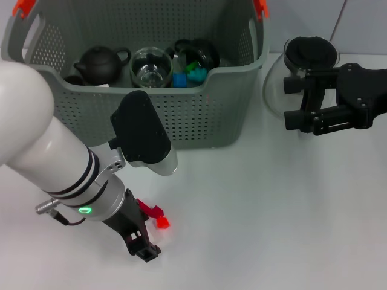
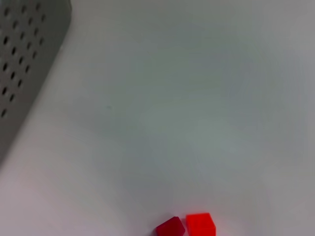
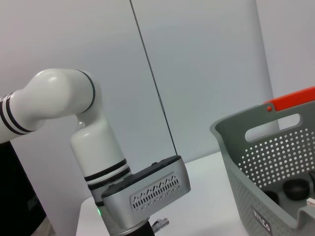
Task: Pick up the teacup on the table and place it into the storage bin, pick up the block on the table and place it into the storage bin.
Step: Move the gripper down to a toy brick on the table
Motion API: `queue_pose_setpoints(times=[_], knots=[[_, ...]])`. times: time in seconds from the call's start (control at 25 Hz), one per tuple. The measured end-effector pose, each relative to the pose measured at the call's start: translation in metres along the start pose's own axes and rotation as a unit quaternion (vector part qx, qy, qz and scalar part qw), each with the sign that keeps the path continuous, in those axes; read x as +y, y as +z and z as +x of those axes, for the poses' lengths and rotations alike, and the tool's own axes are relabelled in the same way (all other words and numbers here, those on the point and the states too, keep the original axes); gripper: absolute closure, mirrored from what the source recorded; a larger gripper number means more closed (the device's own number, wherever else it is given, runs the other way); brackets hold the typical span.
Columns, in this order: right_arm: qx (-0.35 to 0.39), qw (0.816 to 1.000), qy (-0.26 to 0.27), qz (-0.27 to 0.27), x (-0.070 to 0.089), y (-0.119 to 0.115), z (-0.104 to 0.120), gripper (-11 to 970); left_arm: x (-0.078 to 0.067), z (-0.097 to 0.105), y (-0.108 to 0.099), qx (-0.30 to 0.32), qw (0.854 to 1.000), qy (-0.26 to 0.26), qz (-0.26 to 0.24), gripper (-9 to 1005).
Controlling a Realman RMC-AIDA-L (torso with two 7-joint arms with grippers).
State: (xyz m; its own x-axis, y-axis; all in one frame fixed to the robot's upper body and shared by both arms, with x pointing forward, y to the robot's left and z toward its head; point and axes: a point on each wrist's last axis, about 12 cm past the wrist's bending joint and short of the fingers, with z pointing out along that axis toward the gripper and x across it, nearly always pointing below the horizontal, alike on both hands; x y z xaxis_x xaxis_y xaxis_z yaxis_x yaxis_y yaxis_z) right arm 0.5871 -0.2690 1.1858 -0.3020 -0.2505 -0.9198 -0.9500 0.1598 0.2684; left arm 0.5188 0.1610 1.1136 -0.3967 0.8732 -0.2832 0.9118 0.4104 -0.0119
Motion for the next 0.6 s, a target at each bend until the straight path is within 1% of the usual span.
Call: queue_pose_setpoints(times=[0.08, 0.32, 0.6], knots=[[0.0, 1.0, -0.001, 0.0, 0.0, 0.0, 0.0, 34, 0.0001, 0.0, 0.0008, 0.001, 1.0, -0.001, 0.0, 312], [0.002, 1.0, -0.002, -0.002, 0.0001, 0.0008, -0.0004, 34, 0.0002, -0.0001, 0.0029, 0.003, 1.0, -0.005, 0.001, 308], [0.001, 1.0, -0.002, -0.004, 0.0008, 0.0003, -0.0006, 35, 0.0006, -0.0003, 0.0035, 0.004, 1.0, -0.012, 0.001, 405]])
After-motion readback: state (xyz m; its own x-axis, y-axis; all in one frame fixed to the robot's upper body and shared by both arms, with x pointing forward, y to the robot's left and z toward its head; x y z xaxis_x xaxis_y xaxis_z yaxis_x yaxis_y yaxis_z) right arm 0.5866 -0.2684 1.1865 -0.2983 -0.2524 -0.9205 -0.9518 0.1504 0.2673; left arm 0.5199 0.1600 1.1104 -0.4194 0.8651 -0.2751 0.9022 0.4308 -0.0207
